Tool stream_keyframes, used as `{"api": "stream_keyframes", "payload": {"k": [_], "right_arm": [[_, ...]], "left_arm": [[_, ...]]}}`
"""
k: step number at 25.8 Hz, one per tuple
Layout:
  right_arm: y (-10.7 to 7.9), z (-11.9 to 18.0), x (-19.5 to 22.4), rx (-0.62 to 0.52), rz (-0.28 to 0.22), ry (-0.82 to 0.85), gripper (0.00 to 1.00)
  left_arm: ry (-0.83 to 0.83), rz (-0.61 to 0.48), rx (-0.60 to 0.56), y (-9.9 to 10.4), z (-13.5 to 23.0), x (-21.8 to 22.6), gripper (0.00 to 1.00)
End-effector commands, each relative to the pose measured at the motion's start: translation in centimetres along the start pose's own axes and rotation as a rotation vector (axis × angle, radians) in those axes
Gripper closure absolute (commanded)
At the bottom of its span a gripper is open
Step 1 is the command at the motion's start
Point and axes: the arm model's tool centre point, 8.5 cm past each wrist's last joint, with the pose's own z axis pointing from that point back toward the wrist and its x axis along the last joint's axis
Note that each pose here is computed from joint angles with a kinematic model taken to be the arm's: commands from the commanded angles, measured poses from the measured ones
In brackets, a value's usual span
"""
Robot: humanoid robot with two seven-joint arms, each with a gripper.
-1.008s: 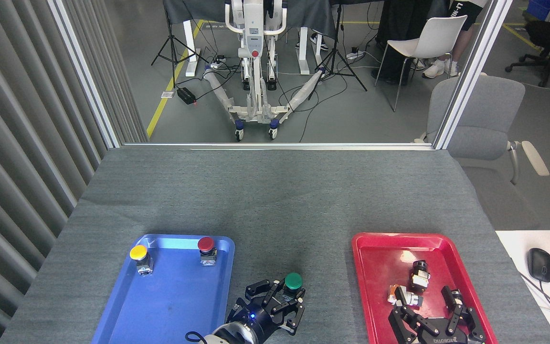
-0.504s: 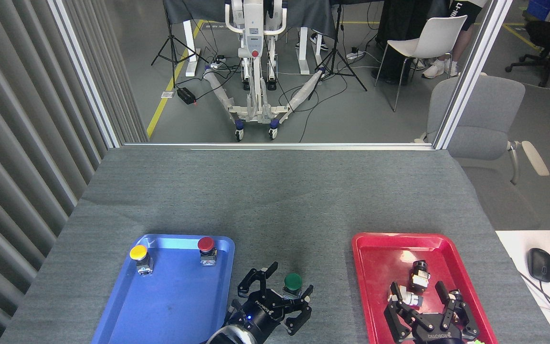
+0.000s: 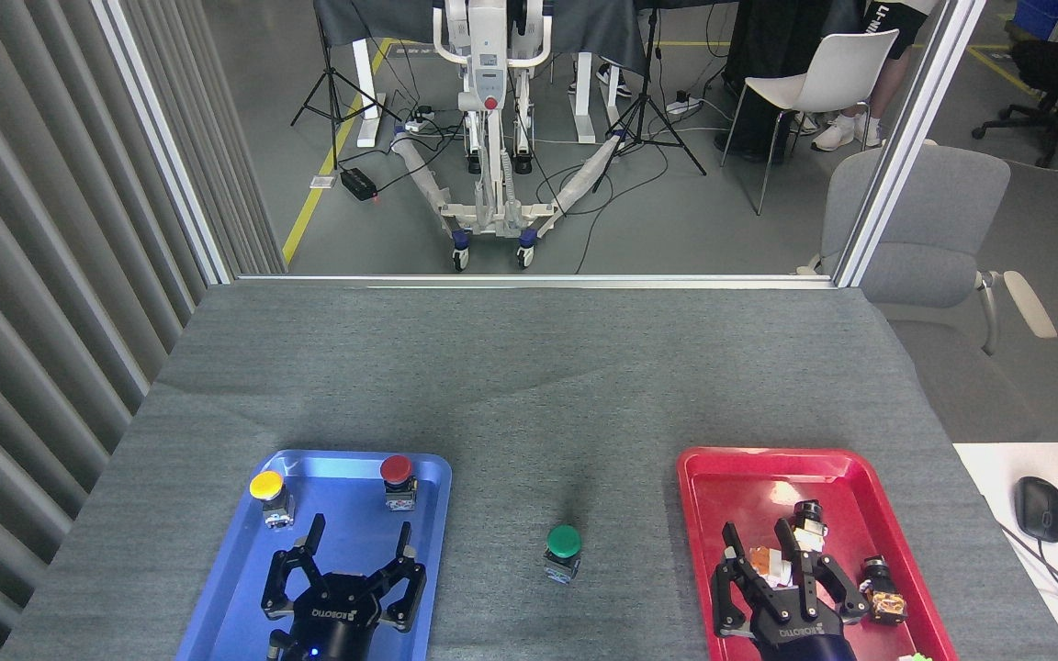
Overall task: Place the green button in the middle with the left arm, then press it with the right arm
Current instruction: 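Open the left gripper and withdraw it back to the blue tray, then move the right gripper over the green button and press down on it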
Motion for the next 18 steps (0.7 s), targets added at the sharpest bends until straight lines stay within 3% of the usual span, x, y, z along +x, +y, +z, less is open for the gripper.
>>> {"api": "stream_keyframes", "payload": {"k": [1,2,11,18], "right_arm": [[0.3,-1.8,2.4,0.013,0.025,-0.035,0.96],[0.3,-2.3,3.2,0.013,0.032,-0.049,1.00],[0.8,-5.6,10.4,0.049,0.013,-0.203,1.00],[3.4,-6.6,14.9,0.138,0.019,-0.261,1.00]], "left_arm": [[0.050,0.007,-0.037,-1.2,1.1,-2.3,0.00],[0.061,0.002,-0.036,-1.2,1.2,-2.8,0.00],[0.085,0.001,-0.050,-1.6,1.8,-4.1,0.00],[0.079,0.014,-0.050,-1.5,1.7,-4.0,0.00]]}}
